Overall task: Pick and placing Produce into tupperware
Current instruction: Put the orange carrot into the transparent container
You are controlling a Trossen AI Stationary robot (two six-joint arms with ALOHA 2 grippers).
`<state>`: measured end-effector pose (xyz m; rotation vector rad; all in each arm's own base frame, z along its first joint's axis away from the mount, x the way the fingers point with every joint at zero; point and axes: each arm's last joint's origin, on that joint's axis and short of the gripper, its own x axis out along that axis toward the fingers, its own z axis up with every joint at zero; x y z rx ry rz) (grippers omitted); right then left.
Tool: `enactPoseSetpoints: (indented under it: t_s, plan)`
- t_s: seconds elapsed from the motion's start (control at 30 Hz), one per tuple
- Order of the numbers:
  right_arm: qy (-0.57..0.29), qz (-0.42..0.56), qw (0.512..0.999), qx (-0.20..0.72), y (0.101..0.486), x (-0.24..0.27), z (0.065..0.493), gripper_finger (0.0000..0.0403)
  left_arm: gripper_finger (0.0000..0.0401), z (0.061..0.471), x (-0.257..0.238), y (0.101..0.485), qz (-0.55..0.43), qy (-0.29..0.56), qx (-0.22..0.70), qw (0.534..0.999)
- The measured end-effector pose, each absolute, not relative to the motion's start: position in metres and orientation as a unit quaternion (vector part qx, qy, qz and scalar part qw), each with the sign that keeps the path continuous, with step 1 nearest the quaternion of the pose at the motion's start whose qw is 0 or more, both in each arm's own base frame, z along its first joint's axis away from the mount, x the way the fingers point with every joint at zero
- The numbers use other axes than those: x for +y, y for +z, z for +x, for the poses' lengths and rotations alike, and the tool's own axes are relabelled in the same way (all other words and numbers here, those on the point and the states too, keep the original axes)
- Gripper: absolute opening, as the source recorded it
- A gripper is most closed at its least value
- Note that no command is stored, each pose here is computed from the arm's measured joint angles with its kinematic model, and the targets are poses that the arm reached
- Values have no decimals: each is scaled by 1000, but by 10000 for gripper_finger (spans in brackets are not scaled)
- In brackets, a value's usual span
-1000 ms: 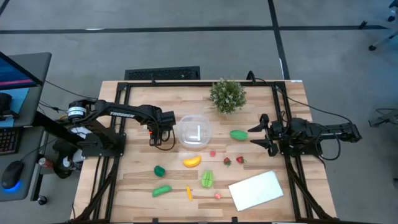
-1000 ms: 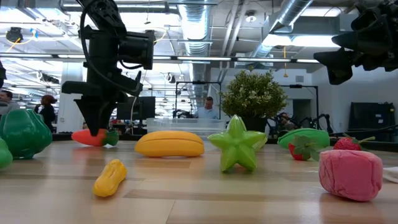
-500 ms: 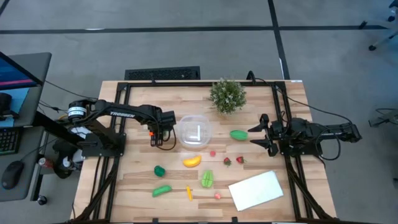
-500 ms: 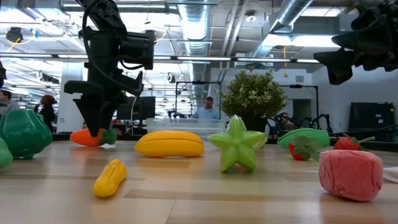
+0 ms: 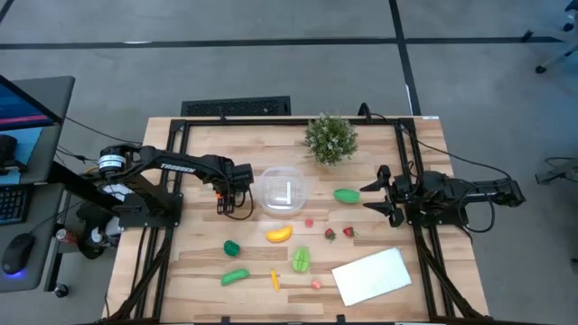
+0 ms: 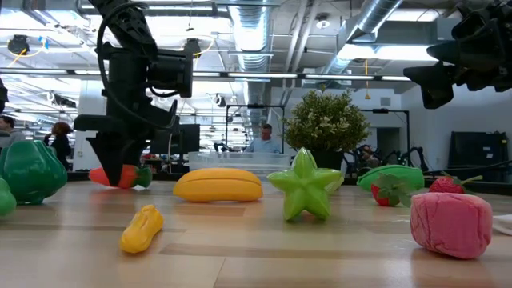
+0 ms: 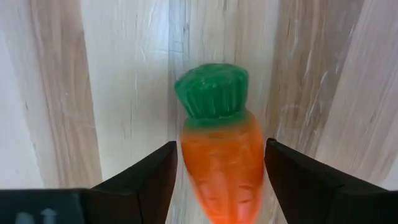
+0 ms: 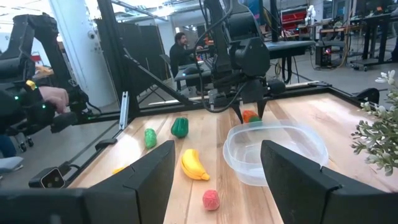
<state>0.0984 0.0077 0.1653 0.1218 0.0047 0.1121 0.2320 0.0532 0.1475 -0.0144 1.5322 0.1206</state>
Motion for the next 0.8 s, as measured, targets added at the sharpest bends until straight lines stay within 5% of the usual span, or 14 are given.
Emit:
enactPoseSetpoints:
  t_s: [0.43,0.8]
  plan:
    - [56,61,997,2,165,8,98,232,178,232,53,148,-4,57,693,719]
    - [56,60,997,2,165,8,98,232,180,232,53,148,-4,57,692,719]
